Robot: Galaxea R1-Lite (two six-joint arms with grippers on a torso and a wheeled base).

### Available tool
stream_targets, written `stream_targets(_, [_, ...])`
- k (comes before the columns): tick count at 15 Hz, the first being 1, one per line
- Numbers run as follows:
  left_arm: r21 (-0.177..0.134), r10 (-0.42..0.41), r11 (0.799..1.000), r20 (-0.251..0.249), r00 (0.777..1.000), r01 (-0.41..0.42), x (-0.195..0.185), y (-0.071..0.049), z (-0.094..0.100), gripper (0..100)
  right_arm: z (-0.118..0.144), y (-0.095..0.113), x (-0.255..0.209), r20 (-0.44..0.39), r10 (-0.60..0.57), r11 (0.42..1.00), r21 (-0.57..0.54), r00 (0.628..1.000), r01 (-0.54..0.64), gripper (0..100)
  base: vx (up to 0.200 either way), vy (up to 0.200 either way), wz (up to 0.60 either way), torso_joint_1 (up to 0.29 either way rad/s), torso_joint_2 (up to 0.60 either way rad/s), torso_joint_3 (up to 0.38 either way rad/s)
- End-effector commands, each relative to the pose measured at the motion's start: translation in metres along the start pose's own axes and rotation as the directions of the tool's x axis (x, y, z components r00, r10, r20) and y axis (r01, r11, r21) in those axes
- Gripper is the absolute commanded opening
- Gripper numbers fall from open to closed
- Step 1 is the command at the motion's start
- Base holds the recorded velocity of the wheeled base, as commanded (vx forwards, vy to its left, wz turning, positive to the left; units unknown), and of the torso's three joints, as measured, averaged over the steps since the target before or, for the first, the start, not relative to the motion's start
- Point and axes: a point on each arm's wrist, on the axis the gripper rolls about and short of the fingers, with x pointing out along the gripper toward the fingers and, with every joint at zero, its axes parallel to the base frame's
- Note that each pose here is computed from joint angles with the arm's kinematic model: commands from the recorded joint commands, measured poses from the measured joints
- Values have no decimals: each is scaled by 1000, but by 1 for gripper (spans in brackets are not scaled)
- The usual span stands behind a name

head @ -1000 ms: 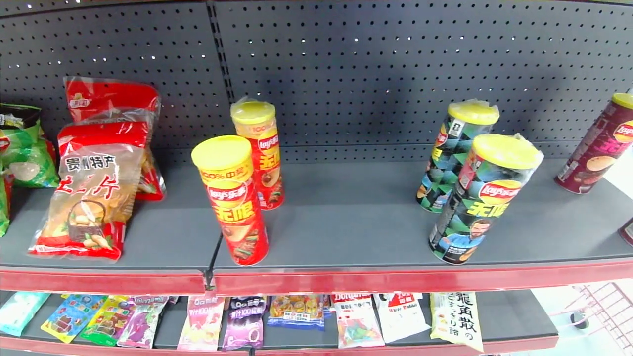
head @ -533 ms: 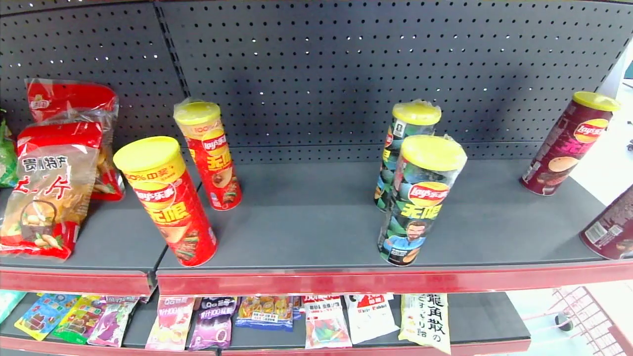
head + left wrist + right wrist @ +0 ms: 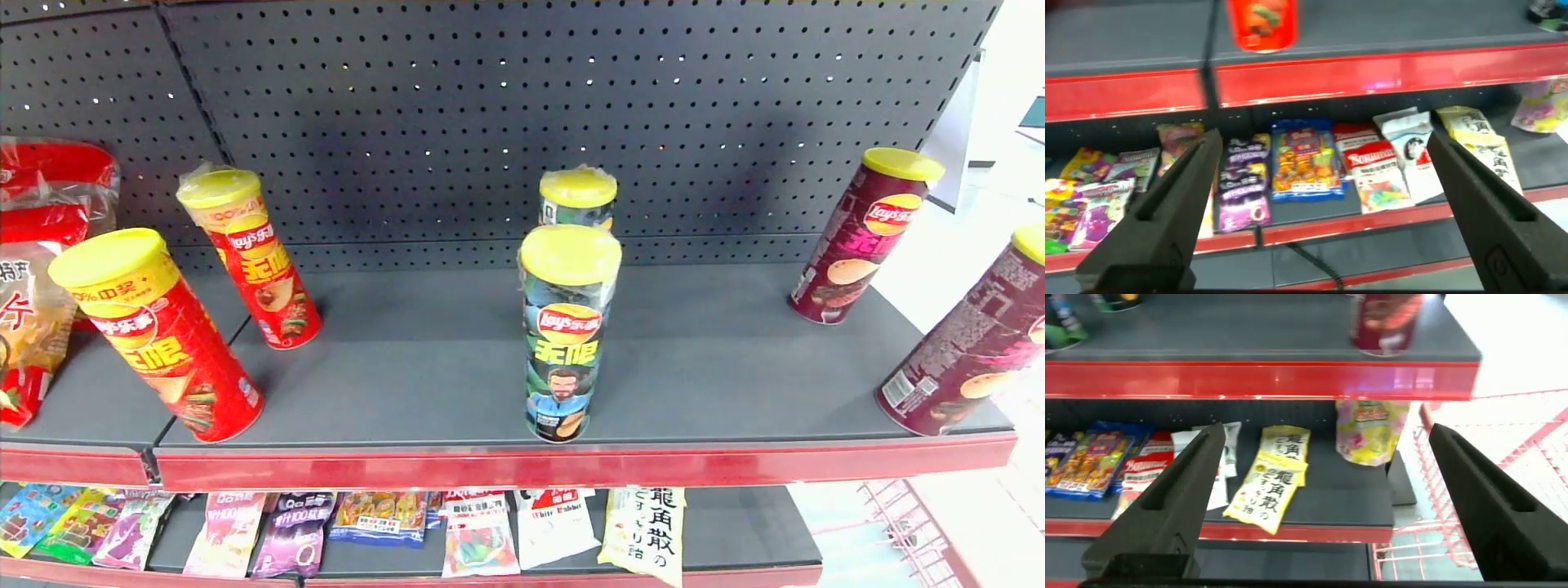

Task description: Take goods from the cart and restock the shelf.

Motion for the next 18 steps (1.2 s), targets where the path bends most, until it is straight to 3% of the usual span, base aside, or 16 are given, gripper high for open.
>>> stream_targets(1, [-1, 0, 1000, -2, 1000, 0, 0, 0, 0, 100, 0, 0, 0, -1, 1, 1000, -1, 1000, -1, 100, 0, 0, 0, 0, 0, 0])
stream_targets(4, [1, 0, 1000, -2, 1000, 0, 0, 0, 0, 100, 0, 0, 0, -1, 1, 1000, -1, 1000, -1, 100, 0, 0, 0, 0, 0, 0])
stream_targets(7, [-1, 0, 1000, -2, 1000, 0, 0, 0, 0, 100, 0, 0, 0, -1, 1, 1000, -1, 1000, -1, 100, -200, 0, 0, 7, 9, -2])
stream_targets(18, [-1, 0, 1000, -4, 1000, 0, 0, 0, 0, 100, 0, 0, 0, -1, -1, 1000, -1, 1000, 1, 100, 0, 0, 0, 0, 0, 0])
